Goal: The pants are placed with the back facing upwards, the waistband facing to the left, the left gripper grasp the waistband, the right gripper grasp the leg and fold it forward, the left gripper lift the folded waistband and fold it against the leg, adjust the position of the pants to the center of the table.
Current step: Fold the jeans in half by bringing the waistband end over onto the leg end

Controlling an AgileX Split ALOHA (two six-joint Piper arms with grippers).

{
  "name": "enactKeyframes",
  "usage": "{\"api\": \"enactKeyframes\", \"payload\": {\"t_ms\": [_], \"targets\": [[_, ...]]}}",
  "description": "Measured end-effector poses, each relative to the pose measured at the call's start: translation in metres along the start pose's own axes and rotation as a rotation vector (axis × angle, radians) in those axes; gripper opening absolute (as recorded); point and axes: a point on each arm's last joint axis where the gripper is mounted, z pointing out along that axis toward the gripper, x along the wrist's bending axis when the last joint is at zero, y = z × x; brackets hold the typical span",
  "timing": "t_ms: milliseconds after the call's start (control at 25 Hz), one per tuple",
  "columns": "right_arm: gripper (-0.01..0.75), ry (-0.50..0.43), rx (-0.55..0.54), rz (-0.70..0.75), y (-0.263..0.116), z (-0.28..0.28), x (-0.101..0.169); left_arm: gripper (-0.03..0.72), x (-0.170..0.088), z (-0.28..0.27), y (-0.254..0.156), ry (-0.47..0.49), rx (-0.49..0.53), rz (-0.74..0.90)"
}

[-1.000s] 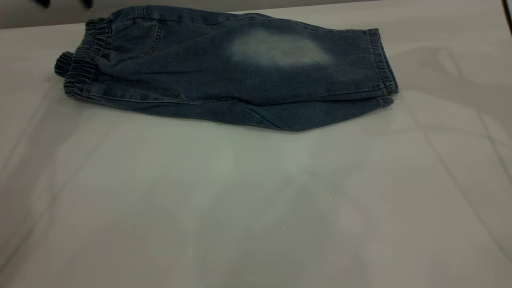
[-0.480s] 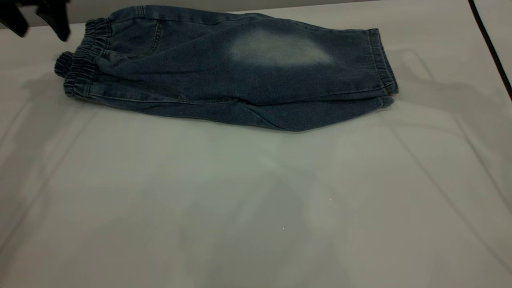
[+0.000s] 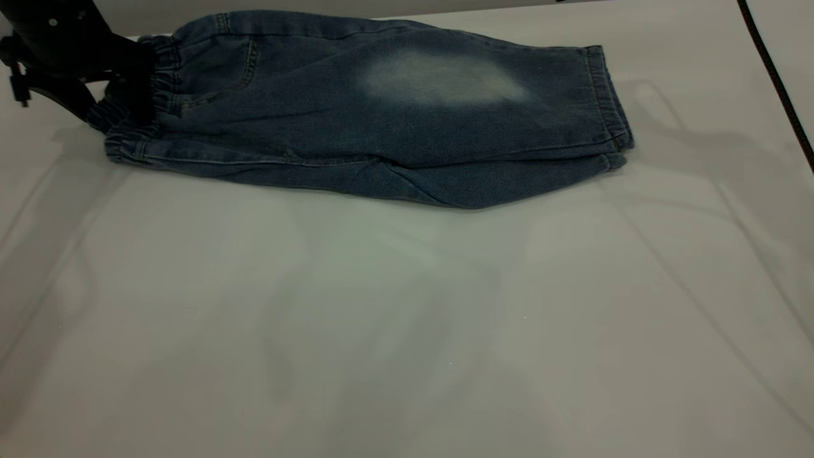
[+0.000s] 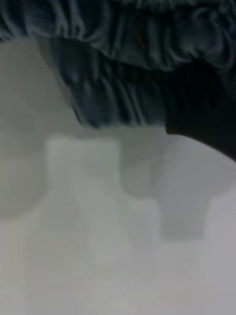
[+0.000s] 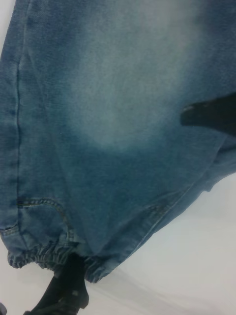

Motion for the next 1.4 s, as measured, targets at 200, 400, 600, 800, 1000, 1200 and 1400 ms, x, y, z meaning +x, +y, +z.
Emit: {"api": "enactKeyframes", "payload": {"t_ms": [200,400,600,800,1000,1200,1400], "targets": [[0.441,0.005,0.003,0.009,0.000,0.006,0.004,0.569,-0.005,0.001,0.003,-0.054,-0.034,-0.025],[0.442,-0.013,0.022,-0.033,-0.005,0.022,0.019,0.530,-0.007,0.001,0.004,-0.084,-0.050,-0.064],[0.442,-0.109,0.002,-0.074,-0.009,0.041,0.028,0.377,-0.008,0.001,0.004,-0.087,-0.047,-0.067],[0.442,-0.257,-0.025,-0.147,-0.016,0.062,0.024,0.159,-0.008,0.001,0.004,-0.087,-0.046,-0.069],[0.442,-0.297,-0.043,-0.208,-0.011,0.081,0.023,0.057,-0.008,0.001,0.003,-0.089,-0.039,-0.069],[0.442,-0.204,0.008,-0.224,-0.004,0.099,0.028,0.057,-0.008,0.001,0.003,-0.090,-0.036,-0.068],[0.442,-0.166,0.144,-0.222,-0.002,0.112,0.028,0.057,-0.009,0.001,0.003,-0.097,-0.038,-0.076]]}}
